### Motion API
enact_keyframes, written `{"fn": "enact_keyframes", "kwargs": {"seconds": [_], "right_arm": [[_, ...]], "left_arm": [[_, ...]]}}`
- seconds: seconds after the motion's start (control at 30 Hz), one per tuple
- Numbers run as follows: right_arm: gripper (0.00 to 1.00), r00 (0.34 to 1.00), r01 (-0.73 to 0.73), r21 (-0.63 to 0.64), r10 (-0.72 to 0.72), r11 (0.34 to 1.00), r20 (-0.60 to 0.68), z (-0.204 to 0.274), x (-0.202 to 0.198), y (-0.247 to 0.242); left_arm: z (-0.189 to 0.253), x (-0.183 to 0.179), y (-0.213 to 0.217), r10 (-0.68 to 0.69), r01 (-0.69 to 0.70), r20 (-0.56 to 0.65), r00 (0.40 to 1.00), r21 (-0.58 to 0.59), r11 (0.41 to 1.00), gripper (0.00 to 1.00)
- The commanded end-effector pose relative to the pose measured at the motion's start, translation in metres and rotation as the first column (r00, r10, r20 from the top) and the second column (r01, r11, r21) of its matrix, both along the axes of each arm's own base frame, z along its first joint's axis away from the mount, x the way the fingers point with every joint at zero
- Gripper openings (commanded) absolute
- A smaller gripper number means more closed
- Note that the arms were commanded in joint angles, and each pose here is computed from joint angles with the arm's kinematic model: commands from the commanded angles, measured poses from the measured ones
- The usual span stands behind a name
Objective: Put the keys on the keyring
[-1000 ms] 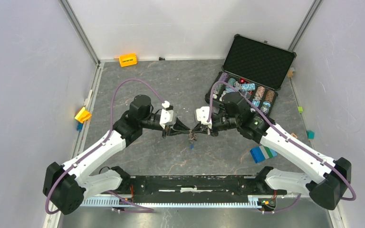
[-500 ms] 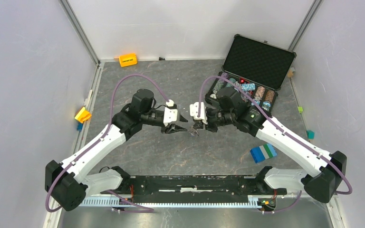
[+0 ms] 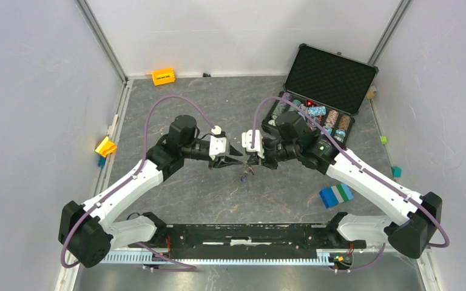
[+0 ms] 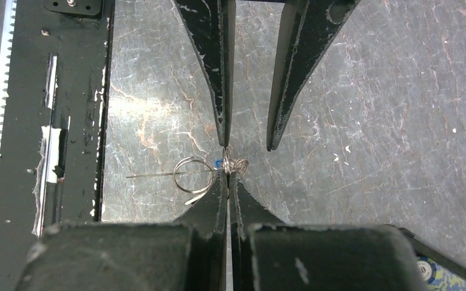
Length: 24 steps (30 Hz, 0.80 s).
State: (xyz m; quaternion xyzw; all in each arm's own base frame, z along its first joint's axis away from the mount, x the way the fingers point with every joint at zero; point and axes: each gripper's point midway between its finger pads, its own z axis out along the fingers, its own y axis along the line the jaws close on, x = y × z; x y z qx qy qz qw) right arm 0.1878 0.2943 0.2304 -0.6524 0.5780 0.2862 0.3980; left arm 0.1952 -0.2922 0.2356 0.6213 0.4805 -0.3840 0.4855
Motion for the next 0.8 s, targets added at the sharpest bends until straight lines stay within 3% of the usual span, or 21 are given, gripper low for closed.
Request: {"fn": "enact_keyframes", "kwargs": {"seconds": [0.0, 0.77], "right_arm": [[0.00, 1.000, -0.004, 0.069, 0.002, 0.998, 0.026, 0.020, 0.004, 0.011], [0.00, 0.998, -0.003, 0.098, -0.004, 0.995, 0.064, 0.017, 0.000, 0.005]], "left_arm": [[0.008, -0.010, -0.007, -0.058, 0.057, -0.006, 0.998, -0.051, 0.997, 0.37], [0.008, -0.015, 0.008, -0.060, 0.061, 0.017, 0.998, -0.064, 0.996, 0.38]]}}
